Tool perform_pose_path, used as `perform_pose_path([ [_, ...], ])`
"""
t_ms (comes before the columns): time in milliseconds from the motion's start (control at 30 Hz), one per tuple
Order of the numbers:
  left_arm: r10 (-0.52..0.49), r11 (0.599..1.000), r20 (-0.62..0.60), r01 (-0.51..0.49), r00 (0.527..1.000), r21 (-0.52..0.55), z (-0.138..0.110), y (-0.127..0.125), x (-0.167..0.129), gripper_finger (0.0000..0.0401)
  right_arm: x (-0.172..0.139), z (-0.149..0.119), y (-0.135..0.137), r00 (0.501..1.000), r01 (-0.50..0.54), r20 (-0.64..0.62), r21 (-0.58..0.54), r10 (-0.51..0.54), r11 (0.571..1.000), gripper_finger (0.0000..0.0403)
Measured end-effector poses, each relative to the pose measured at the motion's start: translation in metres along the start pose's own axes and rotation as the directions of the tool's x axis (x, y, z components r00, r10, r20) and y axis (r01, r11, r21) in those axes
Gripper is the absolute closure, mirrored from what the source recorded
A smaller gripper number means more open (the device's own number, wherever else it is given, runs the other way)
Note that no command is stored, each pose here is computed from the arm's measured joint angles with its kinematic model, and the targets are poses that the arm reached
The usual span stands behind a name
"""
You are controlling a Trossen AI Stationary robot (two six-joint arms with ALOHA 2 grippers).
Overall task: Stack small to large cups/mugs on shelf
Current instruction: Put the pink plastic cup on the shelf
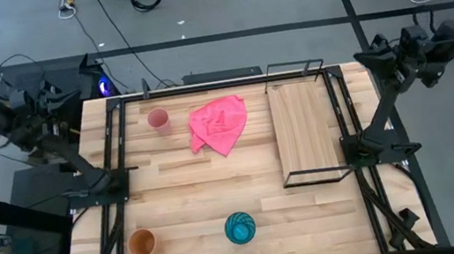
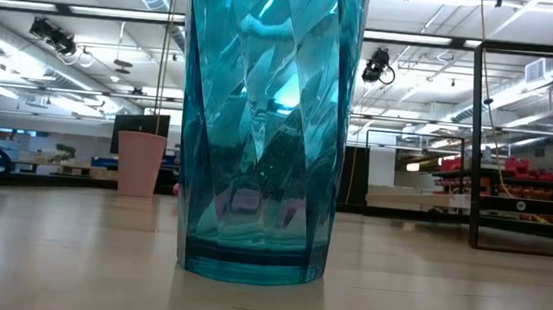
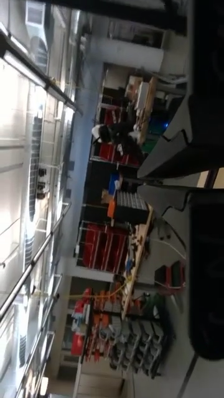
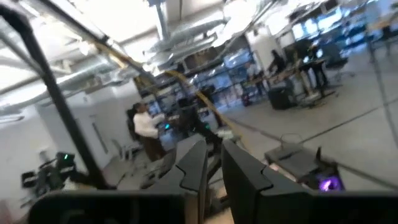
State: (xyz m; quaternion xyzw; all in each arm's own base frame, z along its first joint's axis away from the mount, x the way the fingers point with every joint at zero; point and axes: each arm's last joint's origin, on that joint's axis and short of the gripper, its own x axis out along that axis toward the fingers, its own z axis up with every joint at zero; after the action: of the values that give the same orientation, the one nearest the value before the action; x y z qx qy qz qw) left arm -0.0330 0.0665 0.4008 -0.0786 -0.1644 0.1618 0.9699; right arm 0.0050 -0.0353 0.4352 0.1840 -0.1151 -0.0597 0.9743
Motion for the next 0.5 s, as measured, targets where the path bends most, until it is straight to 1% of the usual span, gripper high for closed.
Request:
perform_pose_path([
  [100, -0.028, 0.999, -0.008, 0.028, 1.0, -0.017, -0.006, -0.007, -0.007, 0.0369, -0.001, -0.01, 0.0, 0.999, 0.015, -0.053, 0.031, -0.013, 0.999, 0.0346],
  [167, -0.058, 0.998, -0.025, 0.057, 0.998, -0.032, -0.011, -0.011, -0.011, 0.0372, 0.0, -0.016, 0.001, 0.996, 0.043, -0.085, 0.044, -0.039, 0.998, 0.0346],
  [267, -0.106, 0.993, -0.056, 0.102, 0.993, -0.066, -0.017, -0.018, -0.017, 0.0375, 0.004, -0.025, 0.008, 0.989, 0.085, -0.126, 0.038, -0.079, 0.996, 0.0346],
  [400, -0.112, 0.99, -0.059, 0.106, 0.992, -0.096, -0.02, -0.026, -0.023, 0.0375, 0.014, -0.034, 0.021, 0.981, 0.114, -0.158, 0.026, -0.108, 0.993, 0.0346],
  [500, -0.113, 0.99, -0.062, 0.107, 0.992, -0.09, -0.027, -0.035, -0.024, 0.037, 0.021, -0.04, 0.032, 0.977, 0.123, -0.18, 0.023, -0.117, 0.992, 0.0346],
])
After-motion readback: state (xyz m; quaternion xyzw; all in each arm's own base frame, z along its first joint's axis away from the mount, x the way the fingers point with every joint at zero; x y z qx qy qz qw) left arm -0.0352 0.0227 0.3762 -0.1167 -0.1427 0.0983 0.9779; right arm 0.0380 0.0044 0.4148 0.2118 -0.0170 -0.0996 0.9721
